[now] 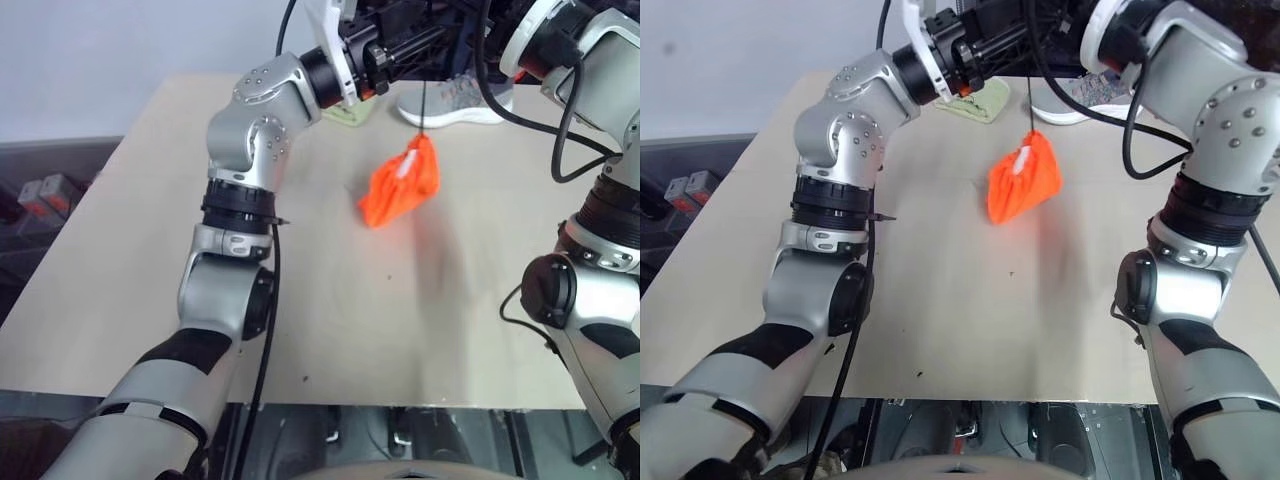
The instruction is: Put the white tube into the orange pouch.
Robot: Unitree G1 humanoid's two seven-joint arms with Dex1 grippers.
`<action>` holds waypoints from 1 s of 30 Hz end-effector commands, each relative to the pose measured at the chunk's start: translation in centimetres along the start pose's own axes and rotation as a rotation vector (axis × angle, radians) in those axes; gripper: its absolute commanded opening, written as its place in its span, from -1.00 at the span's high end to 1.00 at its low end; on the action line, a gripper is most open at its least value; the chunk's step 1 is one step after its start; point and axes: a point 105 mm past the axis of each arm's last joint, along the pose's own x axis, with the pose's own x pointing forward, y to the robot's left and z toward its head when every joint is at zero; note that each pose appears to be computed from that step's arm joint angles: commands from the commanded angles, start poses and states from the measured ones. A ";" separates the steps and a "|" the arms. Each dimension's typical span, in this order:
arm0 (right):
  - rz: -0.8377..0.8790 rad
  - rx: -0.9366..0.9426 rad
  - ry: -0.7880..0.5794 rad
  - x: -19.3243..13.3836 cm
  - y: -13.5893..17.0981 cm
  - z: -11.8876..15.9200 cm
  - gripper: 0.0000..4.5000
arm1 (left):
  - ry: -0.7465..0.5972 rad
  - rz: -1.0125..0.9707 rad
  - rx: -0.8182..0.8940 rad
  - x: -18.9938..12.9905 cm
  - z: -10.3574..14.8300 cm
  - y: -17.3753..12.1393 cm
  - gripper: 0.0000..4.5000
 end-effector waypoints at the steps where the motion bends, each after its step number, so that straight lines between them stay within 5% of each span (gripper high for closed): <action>1: 0.029 -0.035 -0.055 -0.6 1.1 1.5 1.00 | -0.044 -0.028 0.040 0.5 1.7 -0.4 0.10; 5: 0.035 -0.033 -0.059 -0.6 1.3 1.6 1.00 | -0.042 -0.034 0.028 0.6 1.5 -0.5 0.90; 12: 0.010 0.021 -0.162 -0.7 0.8 3.7 1.00 | 0.010 -0.036 0.002 0.1 -0.6 -1.0 0.90; 21: -0.047 0.068 -0.390 -0.6 -1.1 10.2 1.00 | 0.300 0.114 -0.073 -5.4 -10.9 -0.3 0.90; 23: -0.063 0.065 -0.420 -0.4 -1.7 11.3 1.00 | 0.276 0.150 -0.054 -5.3 -10.0 0.5 0.90; 27: -0.046 0.002 -0.474 -0.2 -1.2 14.0 1.00 | 0.096 0.220 -0.054 -3.5 -4.2 3.0 0.90; 30: -0.037 -0.037 -0.449 0.2 -0.8 13.3 1.00 | 0.049 0.268 -0.024 -3.7 -2.1 5.0 0.90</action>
